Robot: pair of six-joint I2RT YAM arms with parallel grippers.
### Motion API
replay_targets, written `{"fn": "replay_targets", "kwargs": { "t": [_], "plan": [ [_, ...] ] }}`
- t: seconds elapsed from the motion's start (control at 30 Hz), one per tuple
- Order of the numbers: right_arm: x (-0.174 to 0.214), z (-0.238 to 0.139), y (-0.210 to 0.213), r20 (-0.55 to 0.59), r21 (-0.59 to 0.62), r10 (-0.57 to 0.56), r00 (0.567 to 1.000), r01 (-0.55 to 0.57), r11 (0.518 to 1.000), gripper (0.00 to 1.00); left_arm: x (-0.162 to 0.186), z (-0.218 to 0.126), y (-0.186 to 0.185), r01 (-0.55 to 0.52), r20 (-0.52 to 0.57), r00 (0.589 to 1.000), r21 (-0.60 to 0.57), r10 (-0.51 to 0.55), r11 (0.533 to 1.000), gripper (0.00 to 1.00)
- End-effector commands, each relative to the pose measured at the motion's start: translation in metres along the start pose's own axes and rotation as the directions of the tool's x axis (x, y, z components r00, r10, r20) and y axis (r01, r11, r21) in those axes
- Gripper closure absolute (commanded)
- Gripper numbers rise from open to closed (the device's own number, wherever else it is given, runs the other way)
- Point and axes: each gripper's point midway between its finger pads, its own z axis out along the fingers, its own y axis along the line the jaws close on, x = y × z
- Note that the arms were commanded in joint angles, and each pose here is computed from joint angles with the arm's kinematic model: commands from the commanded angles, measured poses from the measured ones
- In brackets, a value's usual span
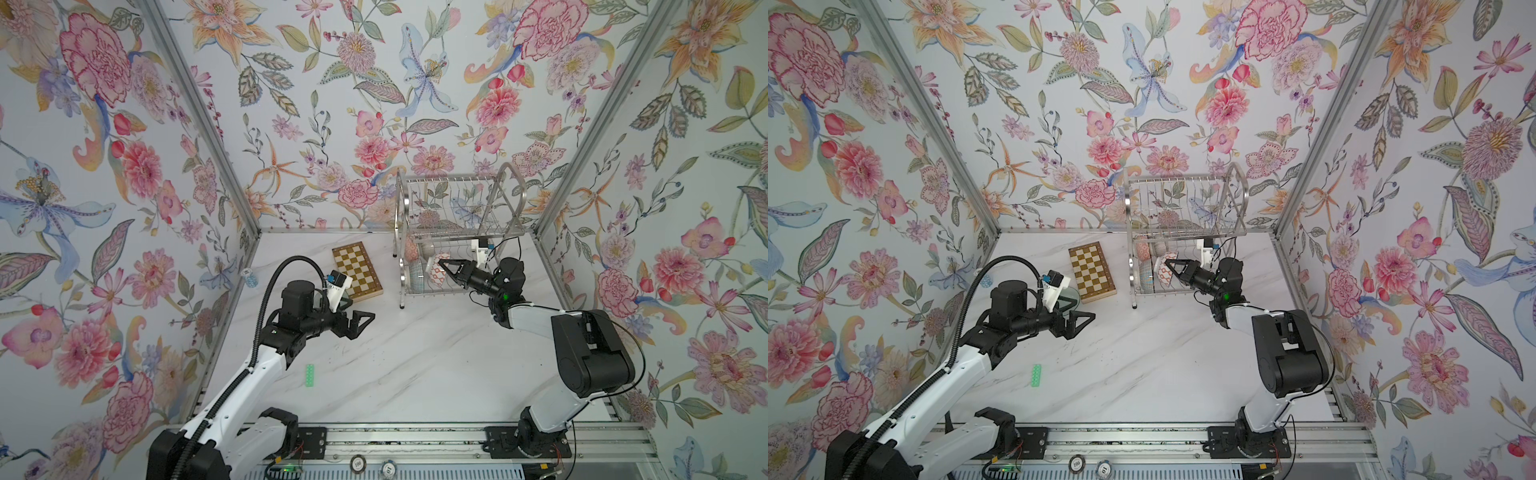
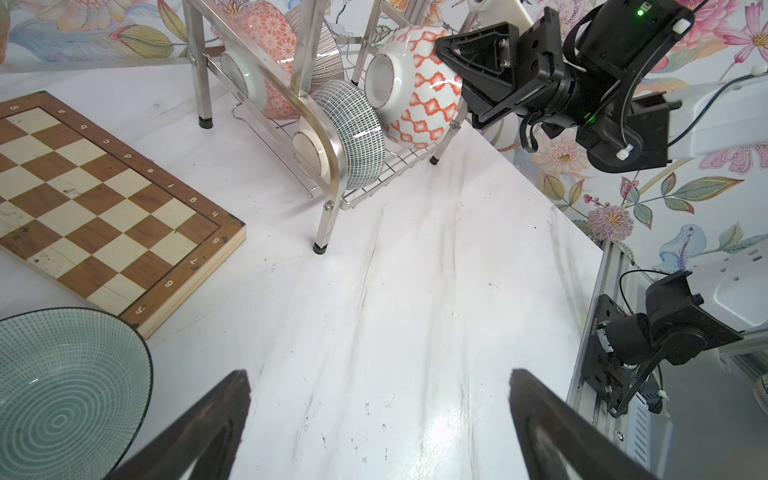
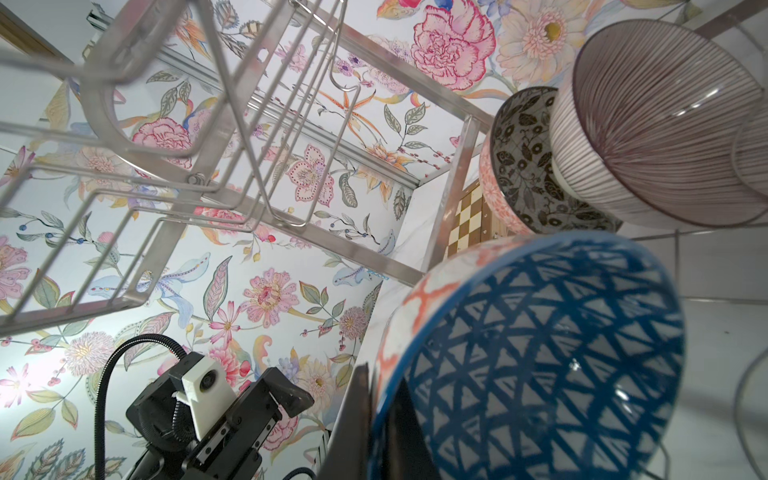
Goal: Load the bowls into the dish rack
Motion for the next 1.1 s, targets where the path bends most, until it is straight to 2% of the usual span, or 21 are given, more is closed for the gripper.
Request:
{"fn": "replay_targets", "kwargs": {
  "t": [0.0, 0.57, 1.07],
  "plan": [
    [-0.009, 0.003, 0.012, -0.030, -0.055, -0.082, 0.996, 0.080, 0.995, 1.00, 0.009, 0.005, -0.001, -0.016, -0.025, 1.000, 0.009, 0.016, 1.000, 0.01],
    [-0.022, 0.009, -0.020, -0.128, -0.066, -0.048, 0.991, 0.040, 0.997, 1.00, 0.016, 0.008, 0.001, -0.029, -0.054, 0.998, 0.002, 0.029, 1.000, 0.01],
    [-0.013, 0.019, -0.036, -0.213, -0.072, -0.007, 0.977, -0.008, 0.997, 1.00, 0.023, 0.012, 0.004, -0.024, -0.081, 0.996, -0.005, 0.024, 1.000, 0.01]
  ]
}}
